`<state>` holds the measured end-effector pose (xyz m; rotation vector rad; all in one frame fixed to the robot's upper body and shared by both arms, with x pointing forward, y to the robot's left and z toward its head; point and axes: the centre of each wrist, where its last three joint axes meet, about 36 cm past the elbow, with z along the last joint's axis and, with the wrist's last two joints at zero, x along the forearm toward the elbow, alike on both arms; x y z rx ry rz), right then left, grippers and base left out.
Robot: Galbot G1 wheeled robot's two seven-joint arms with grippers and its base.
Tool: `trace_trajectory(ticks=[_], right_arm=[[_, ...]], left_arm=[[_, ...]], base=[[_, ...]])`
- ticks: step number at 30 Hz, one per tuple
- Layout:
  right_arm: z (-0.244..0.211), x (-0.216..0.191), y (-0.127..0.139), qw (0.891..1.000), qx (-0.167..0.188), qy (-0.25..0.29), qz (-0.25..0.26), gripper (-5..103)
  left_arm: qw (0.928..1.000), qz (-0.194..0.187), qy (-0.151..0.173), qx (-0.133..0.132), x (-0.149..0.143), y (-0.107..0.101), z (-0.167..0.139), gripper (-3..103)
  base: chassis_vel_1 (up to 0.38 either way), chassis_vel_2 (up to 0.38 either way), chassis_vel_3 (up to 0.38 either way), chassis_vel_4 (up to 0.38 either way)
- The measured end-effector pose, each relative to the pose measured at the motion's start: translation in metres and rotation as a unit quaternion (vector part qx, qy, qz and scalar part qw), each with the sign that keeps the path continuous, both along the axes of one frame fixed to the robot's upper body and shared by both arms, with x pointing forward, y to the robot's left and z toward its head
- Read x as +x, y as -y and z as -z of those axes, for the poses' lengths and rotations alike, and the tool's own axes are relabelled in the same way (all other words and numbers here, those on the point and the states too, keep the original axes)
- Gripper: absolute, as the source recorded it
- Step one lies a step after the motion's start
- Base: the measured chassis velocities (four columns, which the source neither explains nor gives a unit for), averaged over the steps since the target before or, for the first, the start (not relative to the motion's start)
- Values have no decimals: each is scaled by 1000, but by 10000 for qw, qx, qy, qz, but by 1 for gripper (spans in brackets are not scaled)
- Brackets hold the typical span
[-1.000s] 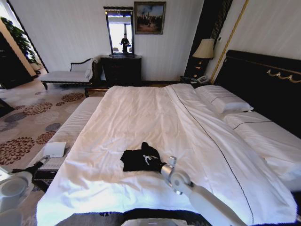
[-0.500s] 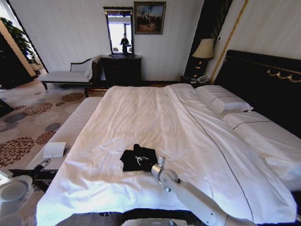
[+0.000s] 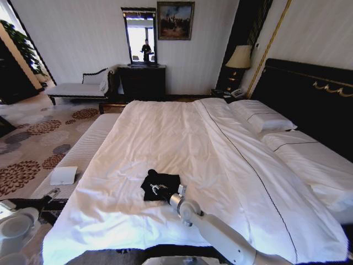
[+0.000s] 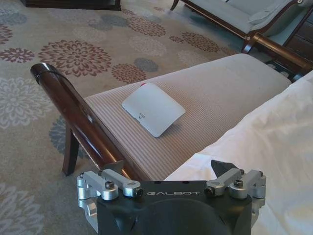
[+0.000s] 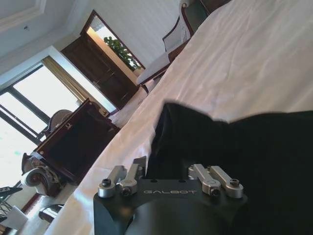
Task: Fold the clothes on the bed.
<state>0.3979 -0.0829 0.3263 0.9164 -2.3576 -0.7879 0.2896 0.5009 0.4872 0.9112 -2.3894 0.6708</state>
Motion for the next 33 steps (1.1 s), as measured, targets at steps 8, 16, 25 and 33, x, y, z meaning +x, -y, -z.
trace_trajectory(ticks=[8,16,25,33], right_arm=[[-4,-3,9,9993,332,156,99,65],[-42,33,49,9883,815,930,890,97],[-154,81,194,9247,-255,2794,2572,100],[-162,27,227,8798,-1526,3433,2911,100]], left_arm=[[10000,5,-14,-52,1,3,3,100],[9827,547,1694,-510,5,25,-41,100],[9114,1924,3068,1956,6,139,-135,100],[9153,1893,2459,2569,-21,171,-91,100]], base=[[0,0,0,0],[0,0,0,0],[0,0,0,0],[0,0,0,0]])
